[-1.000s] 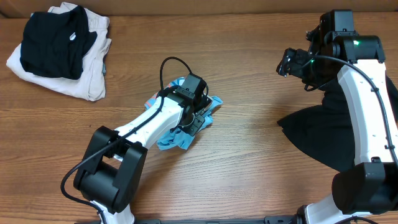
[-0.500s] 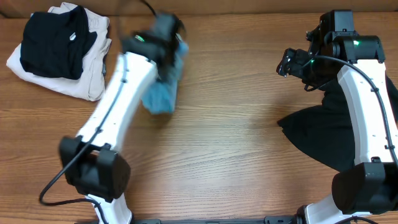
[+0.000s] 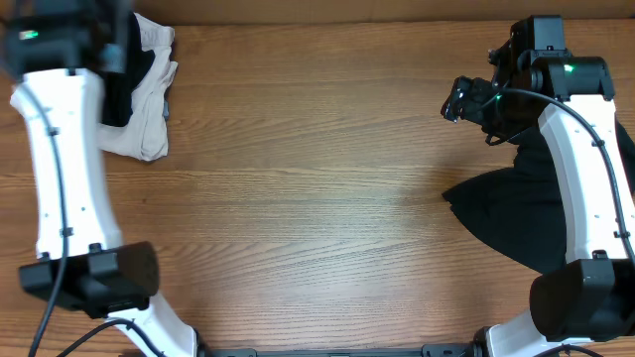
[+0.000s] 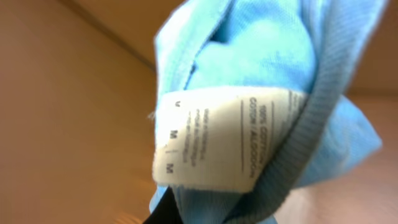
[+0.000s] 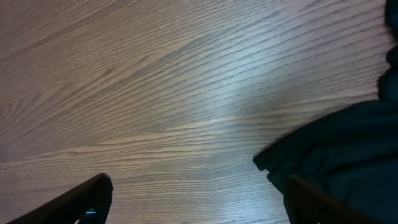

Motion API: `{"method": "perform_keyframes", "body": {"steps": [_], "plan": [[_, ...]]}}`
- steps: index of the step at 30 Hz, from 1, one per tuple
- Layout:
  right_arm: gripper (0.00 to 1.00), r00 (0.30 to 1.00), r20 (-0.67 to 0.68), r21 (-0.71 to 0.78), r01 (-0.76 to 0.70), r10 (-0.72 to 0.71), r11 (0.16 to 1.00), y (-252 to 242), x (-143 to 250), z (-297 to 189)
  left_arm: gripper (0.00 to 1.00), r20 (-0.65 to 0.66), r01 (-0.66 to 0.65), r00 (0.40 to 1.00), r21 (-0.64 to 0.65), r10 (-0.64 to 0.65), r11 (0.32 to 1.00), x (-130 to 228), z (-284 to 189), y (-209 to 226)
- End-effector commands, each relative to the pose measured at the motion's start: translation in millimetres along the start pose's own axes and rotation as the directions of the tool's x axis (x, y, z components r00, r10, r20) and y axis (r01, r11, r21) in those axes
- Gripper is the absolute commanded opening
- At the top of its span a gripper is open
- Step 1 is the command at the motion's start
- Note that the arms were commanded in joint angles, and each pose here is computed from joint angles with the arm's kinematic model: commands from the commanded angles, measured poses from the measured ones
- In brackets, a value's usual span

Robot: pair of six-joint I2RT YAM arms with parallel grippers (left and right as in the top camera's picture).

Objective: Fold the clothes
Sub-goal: 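Carry the bundle with the left gripper onto the top-left clothes stack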

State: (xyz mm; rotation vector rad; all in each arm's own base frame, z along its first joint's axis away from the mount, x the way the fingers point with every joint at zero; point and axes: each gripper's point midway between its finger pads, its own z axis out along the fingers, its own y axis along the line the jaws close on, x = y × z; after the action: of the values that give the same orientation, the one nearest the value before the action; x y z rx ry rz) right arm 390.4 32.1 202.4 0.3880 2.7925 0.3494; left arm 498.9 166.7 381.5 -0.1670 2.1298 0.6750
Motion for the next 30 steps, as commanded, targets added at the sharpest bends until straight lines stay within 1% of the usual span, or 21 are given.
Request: {"method": "perform_keyframes", "body": {"steps": [1, 3, 6, 11, 12, 16, 20, 23, 26, 28, 30], "plan": [[0.91, 1.000, 0.010, -0.003, 0.005, -0.005, 1.000, 2.4, -1.0, -3.8, 0.04, 0.085, 0.019, 0.996, -0.136, -0.007, 0.991, -17.4, 5.6, 58.7], [0.91, 1.000, 0.008, -0.002, 0.005, -0.005, 1.000, 2.2, -0.6, -3.8, 0.04, 0.131, 0.014, 0.991, -0.175, 0.009, 0.984, -23.5, 19.8, 82.2], [0.91, 1.000, 0.007, -0.002, 0.005, -0.005, 1.000, 2.3, -0.3, -3.8, 0.04, 0.136, -0.073, 0.986, -0.150, 0.094, 0.986, -17.7, 42.7, 91.7], [0.91, 1.000, 0.007, -0.002, 0.005, -0.005, 1.000, 2.2, -0.4, -3.8, 0.04, 0.060, -0.079, 0.994, -0.162, 0.090, 0.984, 21.4, 97.9, 114.0], [0.91, 1.000, 0.009, -0.002, 0.005, -0.005, 1.000, 2.1, -0.7, -3.8, 0.04, 0.032, -0.083, 0.996, -0.145, 0.088, 0.986, 35.7, 116.1, 112.3], [0.90, 1.000, 0.016, -0.004, 0.007, -0.007, 1.000, 2.9, -2.5, -3.8, 0.04, -0.037, -0.062, 0.998, -0.091, 0.059, 0.994, 72.2, 161.7, 95.0], [0.89, 1.000, 0.027, -0.008, 0.009, -0.008, 1.000, 3.6, -5.3, -3.9, 0.04, -0.081, -0.070, 0.995, -0.047, 0.066, 0.996, 94.0, 192.2, 65.3], [0.87, 1.000, 0.029, -0.004, 0.009, -0.009, 1.000, 3.1, -5.6, -4.0, 0.04, -0.095, -0.085, 0.992, -0.020, 0.083, 0.996, 100.9, 204.2, 44.6], [0.87, 1.000, 0.030, 0.007, 0.008, -0.008, 1.000, 1.1, -5.7, -3.9, 0.04, -0.084, -0.094, 0.992, -0.004, 0.094, 0.996, 96.0, 205.1, 30.4], [0.87, 1.000, 0.029, 0.011, 0.008, -0.008, 1.000, 0.3, -5.4, -3.9, 0.04, -0.068, -0.068, 0.995, -0.009, 0.067, 0.998, 89.7, 203.7, 25.4], [0.87, 1.000, 0.028, 0.012, 0.008, -0.008, 1.000, 0.2, -5.1, -3.9, 0.04, -0.054, -0.047, 0.997, 0.019, 0.048, 0.999, 84.3, 201.8, 13.5]]}}
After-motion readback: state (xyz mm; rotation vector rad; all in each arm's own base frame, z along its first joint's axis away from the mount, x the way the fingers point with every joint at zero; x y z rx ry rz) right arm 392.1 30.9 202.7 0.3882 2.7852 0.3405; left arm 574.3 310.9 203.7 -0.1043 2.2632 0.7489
